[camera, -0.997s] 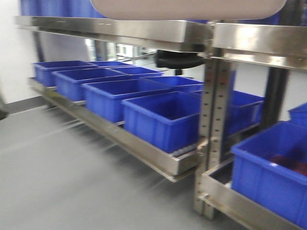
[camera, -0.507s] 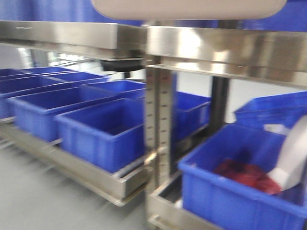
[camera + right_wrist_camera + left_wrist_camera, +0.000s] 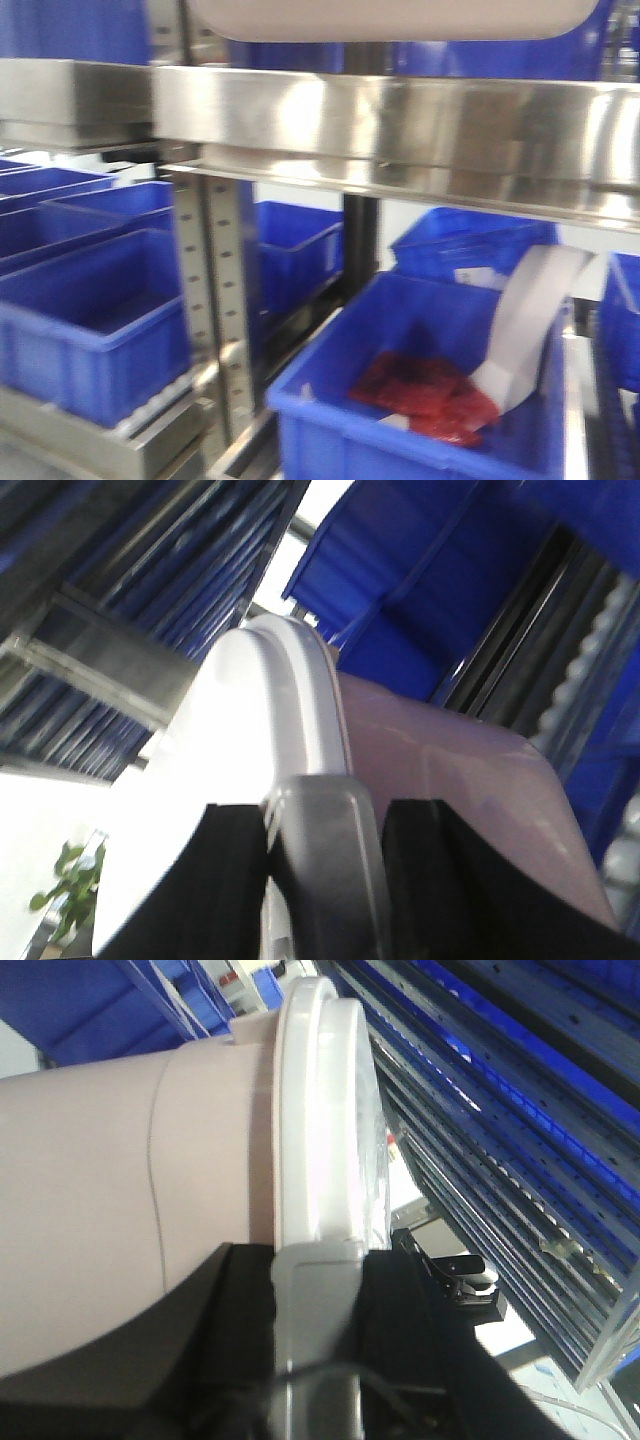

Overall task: Grab white bin and place on right shelf
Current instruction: 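Raise the bin with both grippers above the upper steel shelf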

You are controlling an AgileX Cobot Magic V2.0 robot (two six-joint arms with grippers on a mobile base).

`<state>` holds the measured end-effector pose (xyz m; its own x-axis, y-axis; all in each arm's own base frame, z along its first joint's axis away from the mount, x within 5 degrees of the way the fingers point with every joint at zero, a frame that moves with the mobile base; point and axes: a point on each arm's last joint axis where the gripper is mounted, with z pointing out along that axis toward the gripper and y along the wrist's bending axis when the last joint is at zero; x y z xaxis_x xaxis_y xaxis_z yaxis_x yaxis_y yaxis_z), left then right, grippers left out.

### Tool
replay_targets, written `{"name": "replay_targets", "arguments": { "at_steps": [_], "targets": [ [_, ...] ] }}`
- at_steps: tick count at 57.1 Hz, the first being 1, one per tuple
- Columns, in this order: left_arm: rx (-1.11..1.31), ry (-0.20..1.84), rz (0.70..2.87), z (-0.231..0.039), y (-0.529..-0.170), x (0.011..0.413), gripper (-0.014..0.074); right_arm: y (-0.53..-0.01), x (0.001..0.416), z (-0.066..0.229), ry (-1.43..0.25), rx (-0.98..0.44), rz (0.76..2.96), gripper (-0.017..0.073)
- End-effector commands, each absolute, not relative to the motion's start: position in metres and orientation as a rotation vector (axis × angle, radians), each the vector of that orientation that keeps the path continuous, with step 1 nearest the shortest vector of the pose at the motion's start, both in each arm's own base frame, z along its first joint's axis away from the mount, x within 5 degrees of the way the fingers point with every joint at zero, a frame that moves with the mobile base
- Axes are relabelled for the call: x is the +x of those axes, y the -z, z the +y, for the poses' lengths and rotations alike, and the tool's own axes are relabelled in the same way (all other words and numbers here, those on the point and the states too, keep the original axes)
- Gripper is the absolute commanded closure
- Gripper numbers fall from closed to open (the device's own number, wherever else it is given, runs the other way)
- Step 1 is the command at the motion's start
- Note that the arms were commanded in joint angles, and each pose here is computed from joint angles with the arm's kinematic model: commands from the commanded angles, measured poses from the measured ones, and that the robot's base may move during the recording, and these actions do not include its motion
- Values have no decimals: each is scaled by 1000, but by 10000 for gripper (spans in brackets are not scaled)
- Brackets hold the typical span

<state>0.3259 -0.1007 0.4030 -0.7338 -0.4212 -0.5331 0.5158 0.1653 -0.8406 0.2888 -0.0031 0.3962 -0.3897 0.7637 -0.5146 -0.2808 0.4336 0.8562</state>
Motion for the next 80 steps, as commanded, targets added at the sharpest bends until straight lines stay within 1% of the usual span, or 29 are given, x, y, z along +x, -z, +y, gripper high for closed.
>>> {"name": "replay_targets", "arguments": {
  "at_steps": [1, 80],
  "targets": [
    [387, 1920, 1497, -114, -447, 285, 720, -426, 273, 13, -1371, 297, 1494, 490],
    [388, 1919, 1498, -114, -447, 285, 720, -426, 273, 13, -1371, 297, 1494, 490]
  ]
}}
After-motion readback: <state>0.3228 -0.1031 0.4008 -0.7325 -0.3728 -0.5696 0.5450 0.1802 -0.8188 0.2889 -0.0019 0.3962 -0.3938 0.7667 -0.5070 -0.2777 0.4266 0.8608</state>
